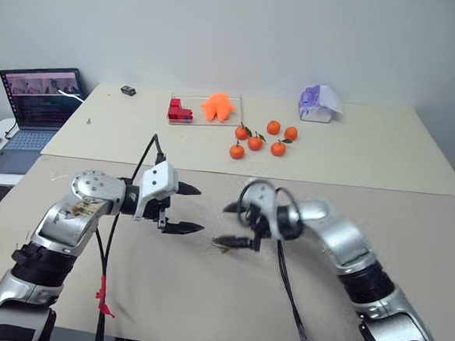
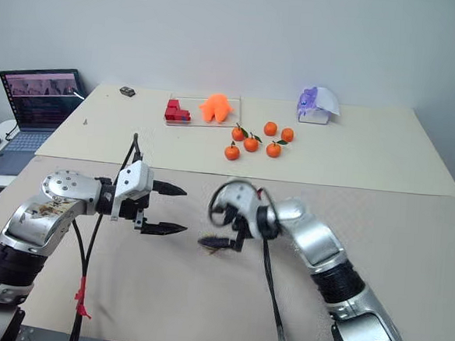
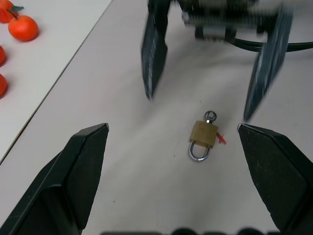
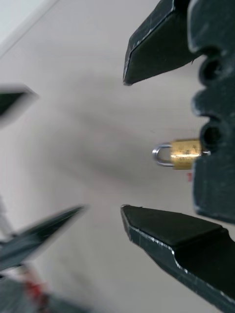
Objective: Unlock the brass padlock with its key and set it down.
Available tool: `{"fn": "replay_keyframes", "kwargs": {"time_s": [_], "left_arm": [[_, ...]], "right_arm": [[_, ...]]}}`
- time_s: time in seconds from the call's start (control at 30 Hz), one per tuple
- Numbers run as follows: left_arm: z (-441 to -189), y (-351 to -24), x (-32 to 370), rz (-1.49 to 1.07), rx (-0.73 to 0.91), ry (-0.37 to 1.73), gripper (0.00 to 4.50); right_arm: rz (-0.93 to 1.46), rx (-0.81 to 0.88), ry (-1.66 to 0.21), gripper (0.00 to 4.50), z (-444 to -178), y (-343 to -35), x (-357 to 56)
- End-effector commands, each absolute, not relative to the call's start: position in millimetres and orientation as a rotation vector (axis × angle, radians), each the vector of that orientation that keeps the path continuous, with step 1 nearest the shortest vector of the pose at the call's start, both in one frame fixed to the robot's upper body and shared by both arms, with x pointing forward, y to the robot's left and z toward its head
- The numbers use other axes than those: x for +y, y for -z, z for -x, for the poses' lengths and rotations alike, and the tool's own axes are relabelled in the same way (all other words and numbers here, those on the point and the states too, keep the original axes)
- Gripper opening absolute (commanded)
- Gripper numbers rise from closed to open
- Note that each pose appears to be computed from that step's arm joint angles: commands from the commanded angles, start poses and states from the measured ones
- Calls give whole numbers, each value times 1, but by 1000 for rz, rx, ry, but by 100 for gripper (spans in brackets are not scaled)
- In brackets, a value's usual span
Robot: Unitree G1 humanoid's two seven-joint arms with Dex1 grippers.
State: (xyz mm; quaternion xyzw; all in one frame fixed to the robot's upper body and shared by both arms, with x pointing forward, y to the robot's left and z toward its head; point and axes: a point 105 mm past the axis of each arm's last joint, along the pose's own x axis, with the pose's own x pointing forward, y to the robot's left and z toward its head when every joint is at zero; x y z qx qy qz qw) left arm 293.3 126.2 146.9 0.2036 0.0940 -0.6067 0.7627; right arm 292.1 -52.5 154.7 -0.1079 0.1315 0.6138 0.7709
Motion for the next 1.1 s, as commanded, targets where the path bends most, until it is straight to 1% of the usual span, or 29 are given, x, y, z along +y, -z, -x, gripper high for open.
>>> {"fn": "replay_keyframes", "kwargs": {"time_s": [0.03, 0.2, 0.27, 0.33, 0.53, 0.67, 0.83, 1.1], "left_arm": [[-288, -142, 123, -482, 179, 1406, 450], [-294, -124, 113, -540, 157, 1467, 450], [-301, -105, 106, -590, 147, 1476, 450], [-303, -89, 98, -607, 142, 1502, 450], [-307, -62, 87, -672, 151, 1552, 450], [-315, -61, 76, -662, 159, 1571, 450], [-320, -58, 73, -678, 164, 1568, 450], [-317, -52, 71, -663, 184, 1583, 450]], "right_arm": [[209, 309, -1358, 448, -273, -164, -71], [214, 334, -1275, 448, -268, -165, -91], [208, 331, -1236, 448, -266, -167, -98], [198, 327, -1204, 448, -265, -167, -102], [192, 330, -1154, 448, -259, -166, -108], [179, 328, -1079, 448, -259, -169, -118], [178, 331, -1039, 448, -258, -168, -122], [180, 325, -1011, 448, -259, -171, -122]]}}
